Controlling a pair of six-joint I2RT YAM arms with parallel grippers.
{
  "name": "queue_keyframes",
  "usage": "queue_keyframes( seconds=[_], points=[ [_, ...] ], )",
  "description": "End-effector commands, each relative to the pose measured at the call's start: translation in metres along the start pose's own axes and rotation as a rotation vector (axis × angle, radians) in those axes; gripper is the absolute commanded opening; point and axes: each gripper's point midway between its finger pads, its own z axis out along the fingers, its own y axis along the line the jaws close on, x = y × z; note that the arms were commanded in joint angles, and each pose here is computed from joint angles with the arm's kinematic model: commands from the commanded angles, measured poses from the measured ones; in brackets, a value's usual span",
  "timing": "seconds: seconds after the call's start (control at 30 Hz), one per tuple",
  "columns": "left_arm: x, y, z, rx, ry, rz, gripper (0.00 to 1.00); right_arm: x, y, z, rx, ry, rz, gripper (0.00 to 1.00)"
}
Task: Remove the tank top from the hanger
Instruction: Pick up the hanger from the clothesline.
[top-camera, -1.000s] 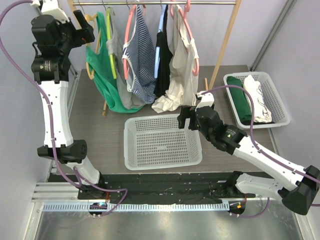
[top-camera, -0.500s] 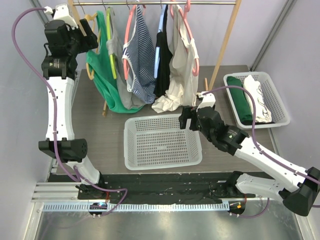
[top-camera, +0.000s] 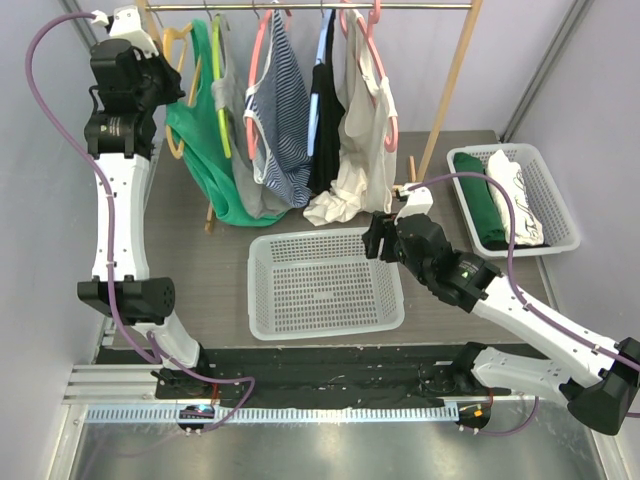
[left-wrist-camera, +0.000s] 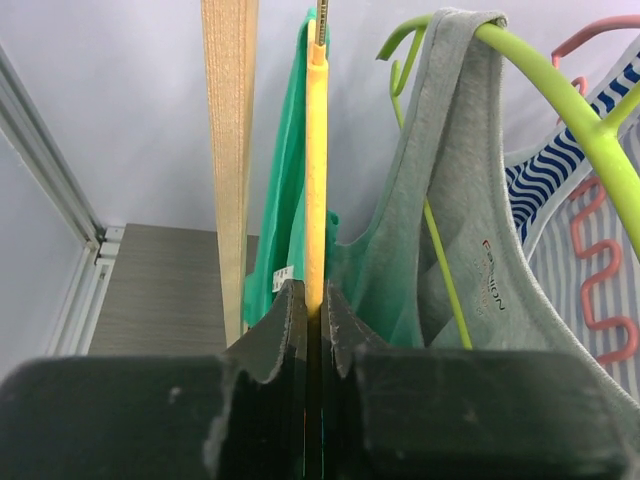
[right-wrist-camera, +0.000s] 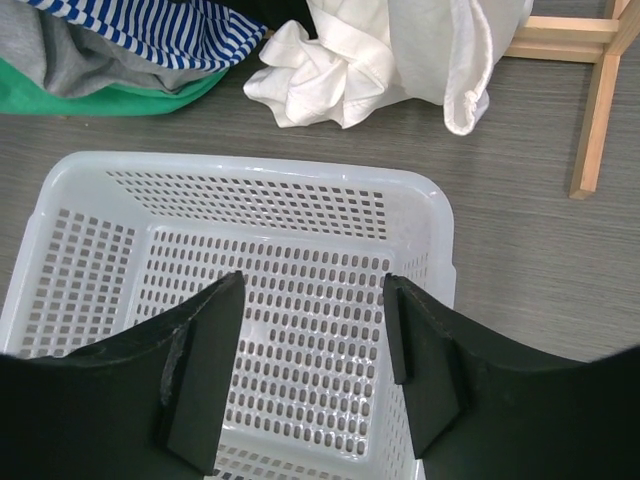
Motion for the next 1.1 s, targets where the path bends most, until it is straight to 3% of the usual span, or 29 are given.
queue_keyframes(
  seconds=[0.0,0.1,0.2,0.37,0.47,0.5,0.63,0.8,1.07],
  points=[
    [-0.049,-0.009,-0.016,0.03,-0.15,0.02,0.01,-0.021,0.009,-0.01,-0.037,-0.044,0.034,0.56],
    [-0.065,-0.013,-0.022,0.045,-0.202,0.024,0.0,-0.02,0.011,-0.009,-0.044,-0.038,0.031,0.36],
    [-0.086,-0.02,-0.031,0.07,-0.264,0.029,0.0,-0.018,0.011,-0.009,-0.044,-0.031,0.03,0.26],
    [-0.114,-0.031,-0.048,0.116,-0.352,0.05,0.0,-0.013,0.01,-0.007,-0.042,-0.018,0.034,0.23],
    [-0.113,-0.052,-0.055,0.166,-0.357,0.087,0.0,-0.012,0.01,-0.007,-0.041,-0.018,0.034,0.38],
    [-0.116,-0.054,-0.062,0.171,-0.368,0.103,0.0,-0.012,0.01,-0.007,-0.044,-0.019,0.035,0.56],
    [-0.11,-0.056,-0.079,0.176,-0.36,0.158,0.0,-0.019,0.008,-0.012,-0.037,-0.041,0.038,0.86],
    [-0.111,-0.053,-0.116,0.164,-0.371,0.261,0.0,-0.033,0.005,-0.019,-0.03,-0.079,0.02,0.9],
    [-0.157,-0.051,-0.243,0.14,-0.585,0.395,0.0,-0.039,0.007,-0.019,-0.038,-0.098,0.013,0.9]
  ],
)
